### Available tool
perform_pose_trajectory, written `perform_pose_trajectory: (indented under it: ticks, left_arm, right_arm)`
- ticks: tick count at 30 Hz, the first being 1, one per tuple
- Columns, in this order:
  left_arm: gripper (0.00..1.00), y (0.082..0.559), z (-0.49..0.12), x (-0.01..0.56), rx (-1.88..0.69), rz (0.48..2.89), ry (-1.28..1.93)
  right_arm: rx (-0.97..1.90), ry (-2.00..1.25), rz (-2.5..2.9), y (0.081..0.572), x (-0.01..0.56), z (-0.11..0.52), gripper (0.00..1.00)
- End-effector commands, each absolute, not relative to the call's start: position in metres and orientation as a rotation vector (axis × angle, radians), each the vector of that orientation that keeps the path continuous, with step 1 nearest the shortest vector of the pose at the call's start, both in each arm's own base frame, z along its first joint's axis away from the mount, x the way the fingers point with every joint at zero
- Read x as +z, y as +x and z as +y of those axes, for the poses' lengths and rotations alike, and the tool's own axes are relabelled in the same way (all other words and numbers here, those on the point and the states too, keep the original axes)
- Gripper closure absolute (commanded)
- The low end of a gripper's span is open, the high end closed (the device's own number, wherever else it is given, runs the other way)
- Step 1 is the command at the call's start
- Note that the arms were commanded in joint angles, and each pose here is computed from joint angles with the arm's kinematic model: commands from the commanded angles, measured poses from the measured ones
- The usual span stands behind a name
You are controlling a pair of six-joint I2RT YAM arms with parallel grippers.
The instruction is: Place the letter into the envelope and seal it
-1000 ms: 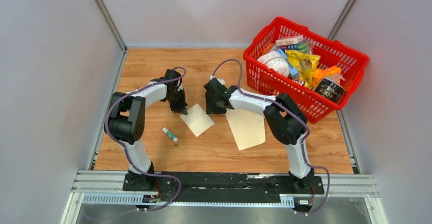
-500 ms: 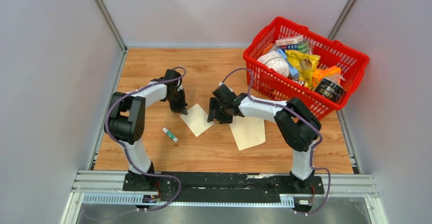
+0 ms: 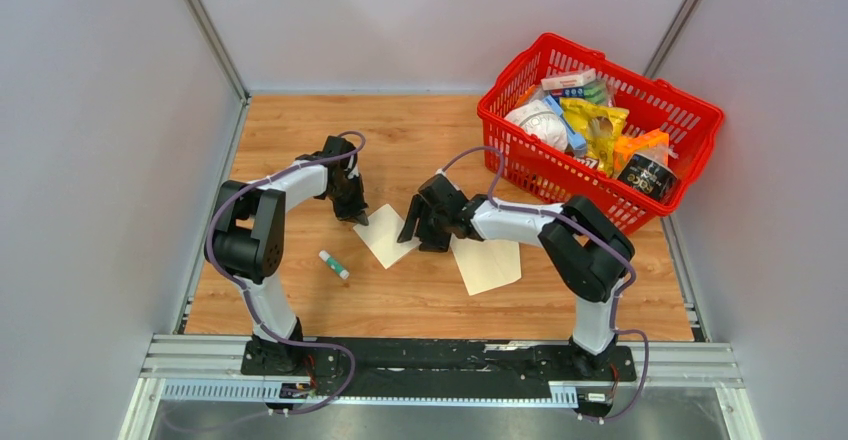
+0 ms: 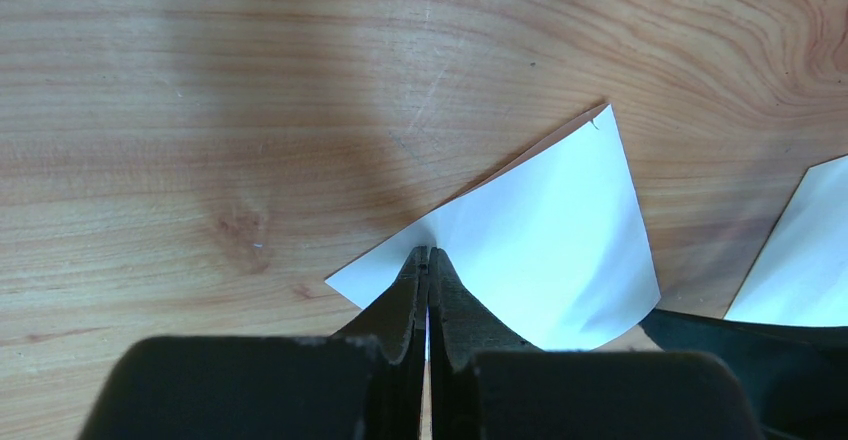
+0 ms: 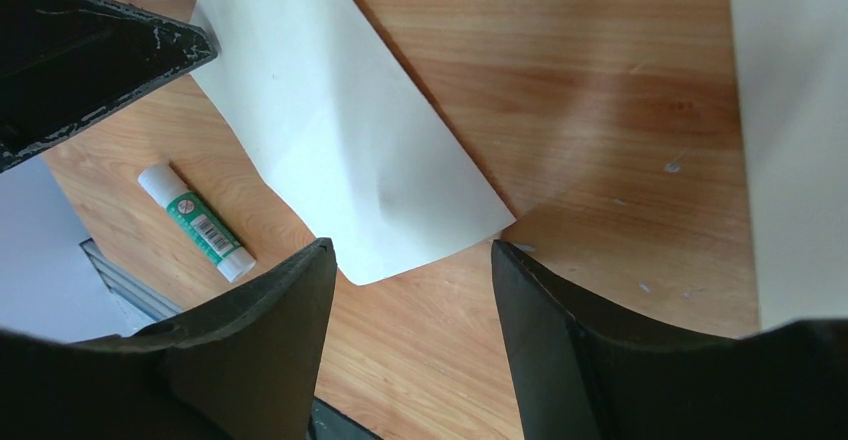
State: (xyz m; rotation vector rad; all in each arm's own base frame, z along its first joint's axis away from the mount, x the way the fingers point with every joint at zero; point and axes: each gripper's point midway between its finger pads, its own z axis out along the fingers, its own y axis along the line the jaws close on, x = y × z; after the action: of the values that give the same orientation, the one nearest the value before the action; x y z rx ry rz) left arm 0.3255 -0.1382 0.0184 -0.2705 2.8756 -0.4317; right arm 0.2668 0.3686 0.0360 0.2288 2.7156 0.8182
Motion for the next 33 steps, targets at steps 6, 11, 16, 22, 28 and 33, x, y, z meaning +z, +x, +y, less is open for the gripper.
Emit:
perform_pose_trajectory:
  ticks: [6,11,16,22,28,33]
  left_arm:
    - [1.00,0.325,-0.139,0.018,-0.434,2.869,-0.258]
    - [1.00,0.324,-0.139,0.020,-0.436,2.869,-0.256]
    - [1.00,0.322,-0.138,0.019,-0.428,2.875,-0.253]
    - [1.00,0.316,-0.138,0.017,-0.434,2.883,-0.254]
    - [1.00,0.310,-0.137,0.015,-0.431,2.890,-0.258]
    - [1.00,0.307,-0.138,0.015,-0.440,2.893,-0.255]
  right_arm:
    - [0.836,0.337,2.755,0.250,0.023,0.374,0.36]
    - [0.762,0.353,2.715,0.262,0.019,0.368,0.45]
    - [0.731,0.382,2.616,0.276,0.029,0.360,0.47]
    - [0.745,0.379,2.565,0.286,0.035,0.364,0.55]
    - [0.715,0.395,2.526,0.292,0.041,0.358,0.63]
    - [0.729,0.400,2.495,0.297,0.047,0.358,0.65]
